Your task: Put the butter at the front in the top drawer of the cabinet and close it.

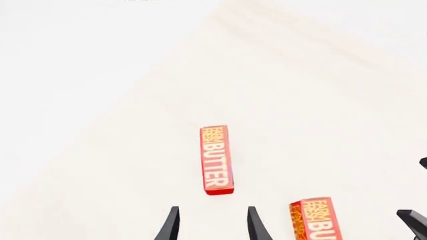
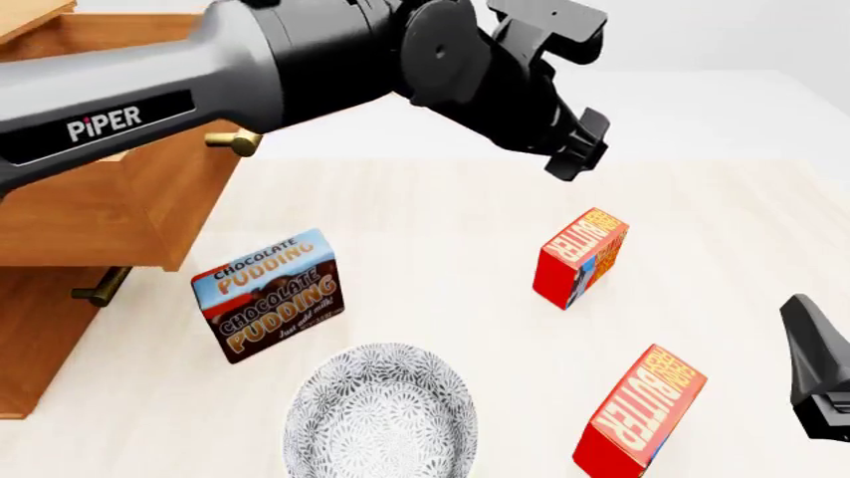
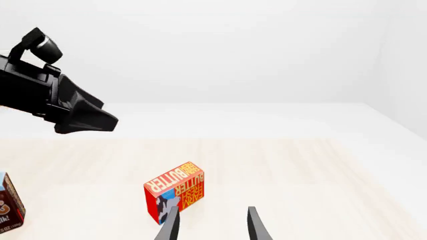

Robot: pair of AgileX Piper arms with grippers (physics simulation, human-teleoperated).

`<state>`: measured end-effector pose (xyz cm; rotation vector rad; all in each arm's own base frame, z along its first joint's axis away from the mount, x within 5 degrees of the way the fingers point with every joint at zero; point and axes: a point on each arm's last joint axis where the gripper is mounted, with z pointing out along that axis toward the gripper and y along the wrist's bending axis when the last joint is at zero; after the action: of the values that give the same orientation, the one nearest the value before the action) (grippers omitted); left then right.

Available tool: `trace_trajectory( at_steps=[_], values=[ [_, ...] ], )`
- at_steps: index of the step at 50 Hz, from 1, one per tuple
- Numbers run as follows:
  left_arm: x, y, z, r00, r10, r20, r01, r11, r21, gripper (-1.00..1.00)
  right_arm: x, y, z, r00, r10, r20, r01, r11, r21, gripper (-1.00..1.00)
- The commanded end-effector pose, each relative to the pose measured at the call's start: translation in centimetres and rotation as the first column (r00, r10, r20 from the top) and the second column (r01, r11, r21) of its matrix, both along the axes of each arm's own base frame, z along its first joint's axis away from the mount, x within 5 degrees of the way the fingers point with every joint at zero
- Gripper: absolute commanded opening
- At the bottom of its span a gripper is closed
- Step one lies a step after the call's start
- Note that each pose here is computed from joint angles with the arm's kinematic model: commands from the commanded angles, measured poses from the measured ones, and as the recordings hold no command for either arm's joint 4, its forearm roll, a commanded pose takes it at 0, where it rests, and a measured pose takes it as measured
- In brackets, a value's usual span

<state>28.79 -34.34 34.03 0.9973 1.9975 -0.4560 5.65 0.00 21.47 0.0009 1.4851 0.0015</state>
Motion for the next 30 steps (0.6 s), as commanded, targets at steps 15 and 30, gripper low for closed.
trace_trajectory(
  at_steps=[15, 30],
  values=[
    [0.9, -2.4, -2.9, 0.999, 0.027, -0.044, -0.029, 0.999, -0.045, 1.00, 0.0, 0.0, 0.0, 1.000, 0.000, 0.000, 0.000, 1.000, 0.000, 1.00],
    [3.8, -3.8, -6.8, 0.996, 0.071, -0.061, -0.075, 0.995, -0.069, 1.00, 0.0, 0.0, 0.0, 1.000, 0.000, 0.000, 0.000, 1.000, 0.000, 1.00]
  ],
)
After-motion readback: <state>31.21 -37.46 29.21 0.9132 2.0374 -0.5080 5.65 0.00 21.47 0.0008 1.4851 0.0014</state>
